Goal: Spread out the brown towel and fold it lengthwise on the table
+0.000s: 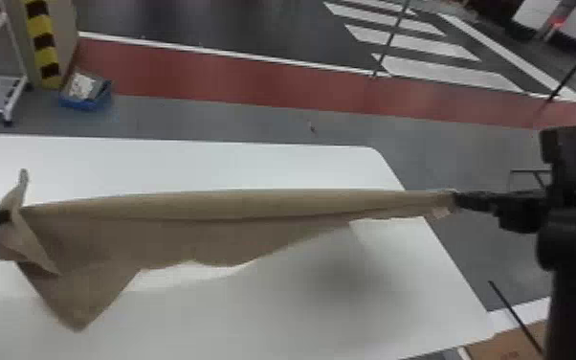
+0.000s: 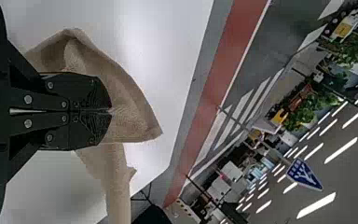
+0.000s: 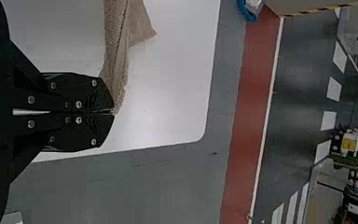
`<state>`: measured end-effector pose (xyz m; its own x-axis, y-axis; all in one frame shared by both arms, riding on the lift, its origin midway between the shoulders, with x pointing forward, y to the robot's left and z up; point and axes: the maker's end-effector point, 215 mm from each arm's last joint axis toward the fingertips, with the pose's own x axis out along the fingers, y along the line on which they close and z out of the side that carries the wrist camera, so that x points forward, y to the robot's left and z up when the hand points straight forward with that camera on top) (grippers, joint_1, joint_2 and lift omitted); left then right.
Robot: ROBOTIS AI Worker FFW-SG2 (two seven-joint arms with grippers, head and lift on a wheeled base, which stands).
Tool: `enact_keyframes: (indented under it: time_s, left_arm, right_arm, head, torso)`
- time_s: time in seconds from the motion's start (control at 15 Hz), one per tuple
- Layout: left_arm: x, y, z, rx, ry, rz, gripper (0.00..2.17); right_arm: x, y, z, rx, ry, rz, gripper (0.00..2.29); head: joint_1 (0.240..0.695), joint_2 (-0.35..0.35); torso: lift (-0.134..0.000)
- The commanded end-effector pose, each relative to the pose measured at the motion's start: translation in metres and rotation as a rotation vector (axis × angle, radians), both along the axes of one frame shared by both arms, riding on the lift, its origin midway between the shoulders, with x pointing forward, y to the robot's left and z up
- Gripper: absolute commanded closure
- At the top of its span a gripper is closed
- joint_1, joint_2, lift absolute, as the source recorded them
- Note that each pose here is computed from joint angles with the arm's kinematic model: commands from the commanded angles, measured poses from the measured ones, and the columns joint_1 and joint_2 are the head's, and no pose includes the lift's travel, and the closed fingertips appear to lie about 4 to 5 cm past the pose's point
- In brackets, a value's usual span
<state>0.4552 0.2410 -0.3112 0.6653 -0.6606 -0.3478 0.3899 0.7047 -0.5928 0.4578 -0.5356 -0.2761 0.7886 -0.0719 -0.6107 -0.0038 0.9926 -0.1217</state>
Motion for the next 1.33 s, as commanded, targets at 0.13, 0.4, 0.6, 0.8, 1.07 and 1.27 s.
enact_keyframes:
  time_s: [0.13, 0.4, 0.6, 0.8, 1.07, 1.27]
  left_arm:
    - [0.003, -0.002, -0.028, -0.003, 0.043, -0.026, 0.05]
    - [0.002, 0.008, -0.031, 0.008, 0.046, -0.006, 0.04]
    - [0.002, -0.008, -0.03, 0.03, -0.007, -0.055, 0.2]
    - [0.0, -0.034, -0.047, 0.197, -0.121, -0.165, 0.21]
    - [-0.013, -0.065, -0.063, 0.315, -0.203, -0.296, 0.3]
    - [-0.001, -0.053, -0.087, 0.438, -0.174, -0.251, 0.3]
  right_arm:
    - [-0.003, 0.019, -0.013, 0.031, 0.016, 0.028, 1.57]
    - [-0.029, 0.054, -0.032, -0.091, 0.055, 0.188, 1.57]
    - [-0.051, 0.068, -0.042, -0.176, 0.076, 0.272, 1.57]
    - [-0.063, 0.069, -0.047, -0.197, 0.09, 0.279, 1.57]
    - [-0.081, 0.063, -0.043, -0.297, 0.081, 0.335, 1.57]
    - [-0.097, 0.05, -0.034, -0.343, 0.085, 0.338, 1.57]
  head:
    - [0.695, -0.342]
    - [0.695, -0.312]
    - [0.695, -0.288]
    - [0.695, -0.305]
    - [0.695, -0.35]
    - [0.695, -0.35]
  torso:
    - [-0.124]
    - [-0.124]
    - [-0.124]
    - [-0.124]
    - [-0.124]
    - [-0.124]
